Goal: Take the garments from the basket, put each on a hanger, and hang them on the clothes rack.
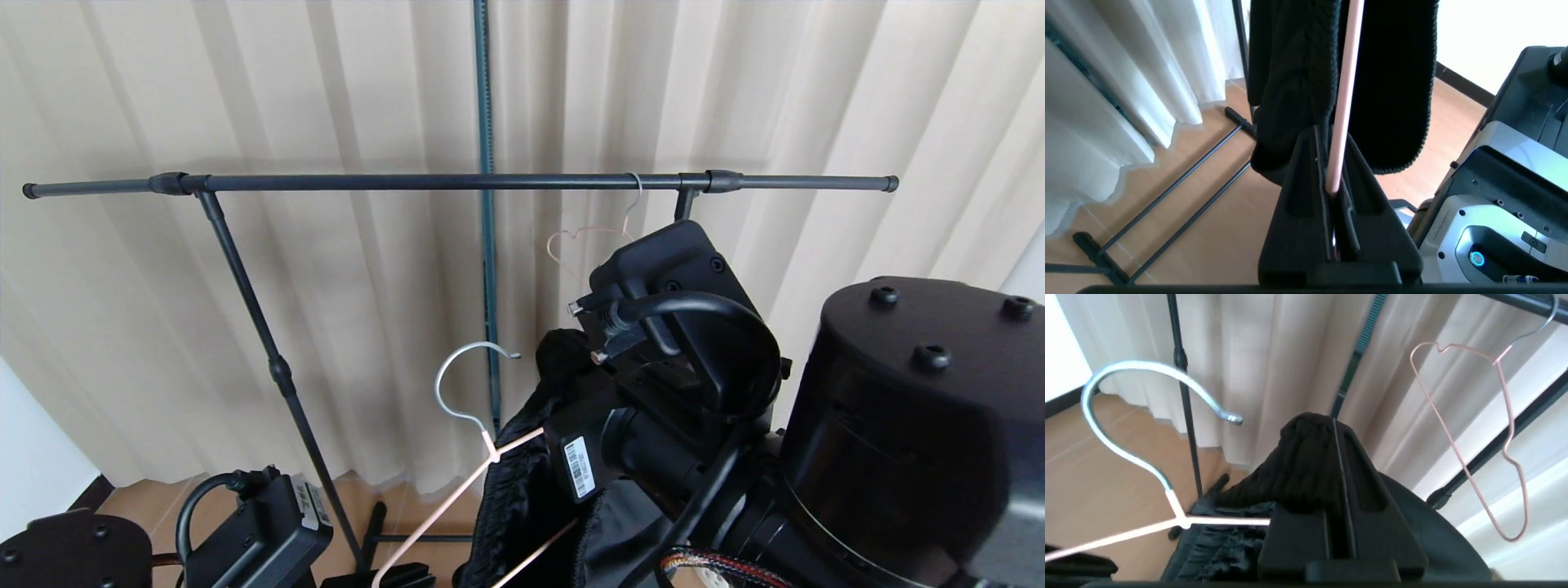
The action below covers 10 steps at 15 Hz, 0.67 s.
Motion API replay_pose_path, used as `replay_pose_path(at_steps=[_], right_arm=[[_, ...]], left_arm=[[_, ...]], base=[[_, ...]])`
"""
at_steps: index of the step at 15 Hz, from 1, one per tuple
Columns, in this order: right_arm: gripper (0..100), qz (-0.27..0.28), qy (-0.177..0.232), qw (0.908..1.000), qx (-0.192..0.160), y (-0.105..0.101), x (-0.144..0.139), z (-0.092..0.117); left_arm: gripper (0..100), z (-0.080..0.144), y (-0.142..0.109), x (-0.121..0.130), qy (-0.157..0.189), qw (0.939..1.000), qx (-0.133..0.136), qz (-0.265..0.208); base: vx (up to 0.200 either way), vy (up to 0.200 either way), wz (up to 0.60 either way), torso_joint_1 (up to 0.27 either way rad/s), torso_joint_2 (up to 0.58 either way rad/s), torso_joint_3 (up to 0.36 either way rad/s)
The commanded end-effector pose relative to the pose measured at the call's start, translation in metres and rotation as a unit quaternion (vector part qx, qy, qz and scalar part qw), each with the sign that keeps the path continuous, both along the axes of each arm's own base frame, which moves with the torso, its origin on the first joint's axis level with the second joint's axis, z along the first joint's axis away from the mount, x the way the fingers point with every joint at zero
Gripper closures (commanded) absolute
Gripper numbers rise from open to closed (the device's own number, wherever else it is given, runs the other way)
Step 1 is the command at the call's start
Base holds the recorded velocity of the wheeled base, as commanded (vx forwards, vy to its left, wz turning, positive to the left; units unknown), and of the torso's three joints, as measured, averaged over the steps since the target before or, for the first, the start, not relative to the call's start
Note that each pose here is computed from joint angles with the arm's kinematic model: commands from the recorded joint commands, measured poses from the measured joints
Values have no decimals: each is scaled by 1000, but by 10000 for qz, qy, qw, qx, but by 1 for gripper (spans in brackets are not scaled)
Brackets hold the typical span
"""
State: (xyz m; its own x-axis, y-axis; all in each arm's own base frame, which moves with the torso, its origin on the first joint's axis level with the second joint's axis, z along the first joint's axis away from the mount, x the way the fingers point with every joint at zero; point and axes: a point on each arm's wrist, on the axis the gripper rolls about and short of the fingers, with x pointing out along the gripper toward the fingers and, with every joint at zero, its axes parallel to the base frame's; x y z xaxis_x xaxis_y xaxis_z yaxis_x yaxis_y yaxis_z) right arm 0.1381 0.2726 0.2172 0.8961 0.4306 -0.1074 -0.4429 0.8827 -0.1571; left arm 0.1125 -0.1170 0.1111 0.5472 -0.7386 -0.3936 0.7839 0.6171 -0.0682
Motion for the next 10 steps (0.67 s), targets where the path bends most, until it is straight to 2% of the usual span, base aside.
replay_pose_path(at_steps=[1,9,10], right_arm=[[100,-8,0,10000,-20,0,1,-1],[100,-84,19,9999,-88,1,2,-5],[0,-84,19,9999,-88,0,1,-5]], left_arm=[[100,1,0,0,-15,10000,-20,-2],[100,1,-1,0,-31,10000,-46,1],[100,1,-1,0,-36,10000,-52,1]], base=[[0,0,0,0,0,0],[0,0,0,0,0,0],[0,0,0,0,0,0]])
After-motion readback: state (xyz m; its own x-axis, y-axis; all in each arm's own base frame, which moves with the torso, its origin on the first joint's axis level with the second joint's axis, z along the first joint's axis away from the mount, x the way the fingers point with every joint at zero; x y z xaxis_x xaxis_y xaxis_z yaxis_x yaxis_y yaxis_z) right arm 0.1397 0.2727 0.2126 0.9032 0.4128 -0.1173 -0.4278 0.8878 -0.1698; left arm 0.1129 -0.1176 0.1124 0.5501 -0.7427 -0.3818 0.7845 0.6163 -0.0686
